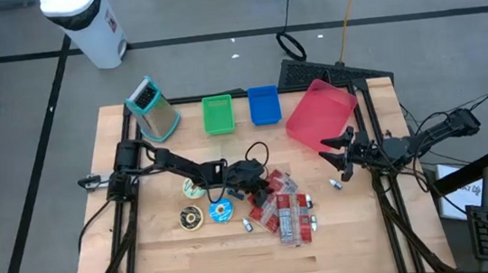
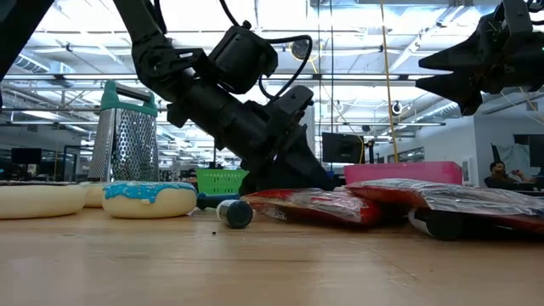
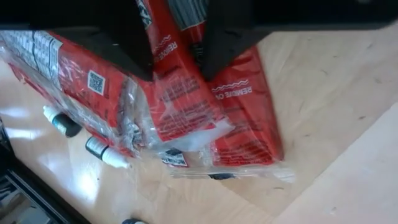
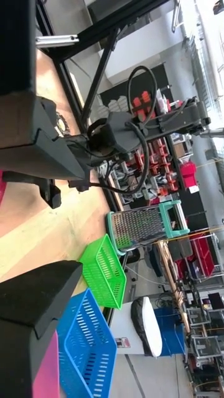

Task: Pick & Place Food Item
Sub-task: Put the middle red popcorn bag into the pink bin

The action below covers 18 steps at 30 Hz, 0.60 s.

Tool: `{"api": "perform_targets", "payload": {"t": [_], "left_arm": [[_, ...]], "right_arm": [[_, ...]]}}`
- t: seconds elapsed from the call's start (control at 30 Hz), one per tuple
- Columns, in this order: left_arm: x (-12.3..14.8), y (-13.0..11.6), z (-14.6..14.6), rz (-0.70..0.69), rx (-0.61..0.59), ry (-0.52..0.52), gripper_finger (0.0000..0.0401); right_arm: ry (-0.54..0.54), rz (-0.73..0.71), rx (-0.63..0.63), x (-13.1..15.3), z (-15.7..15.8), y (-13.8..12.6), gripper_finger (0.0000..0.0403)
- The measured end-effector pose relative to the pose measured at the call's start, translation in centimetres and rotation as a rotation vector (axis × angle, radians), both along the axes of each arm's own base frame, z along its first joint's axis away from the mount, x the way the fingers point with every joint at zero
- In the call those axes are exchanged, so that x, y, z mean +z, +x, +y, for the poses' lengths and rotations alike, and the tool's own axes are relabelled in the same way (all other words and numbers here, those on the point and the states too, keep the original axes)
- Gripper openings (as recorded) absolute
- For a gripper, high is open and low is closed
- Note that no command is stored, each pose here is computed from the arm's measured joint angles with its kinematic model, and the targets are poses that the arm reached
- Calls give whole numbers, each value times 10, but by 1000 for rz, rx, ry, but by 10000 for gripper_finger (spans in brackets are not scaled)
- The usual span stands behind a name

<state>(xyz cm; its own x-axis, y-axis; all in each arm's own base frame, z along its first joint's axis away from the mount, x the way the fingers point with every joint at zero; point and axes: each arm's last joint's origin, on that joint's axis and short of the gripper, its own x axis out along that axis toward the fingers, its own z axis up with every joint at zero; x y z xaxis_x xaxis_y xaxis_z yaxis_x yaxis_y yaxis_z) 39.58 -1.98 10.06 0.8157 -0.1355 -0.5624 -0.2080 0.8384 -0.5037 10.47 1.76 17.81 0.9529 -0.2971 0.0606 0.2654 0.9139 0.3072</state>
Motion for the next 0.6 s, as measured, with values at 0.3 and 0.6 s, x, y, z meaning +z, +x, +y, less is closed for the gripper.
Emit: {"api": "perform_targets", "payload": {"t": [0.3, 0.6], "left_arm": [[10, -1, 7, -33, -57, 42, 8], [56, -7, 9, -145, -123, 222, 2]], "right_arm": [[6, -2, 1, 0, 0, 0, 212], [0, 0, 0, 0, 0, 0, 212]]}}
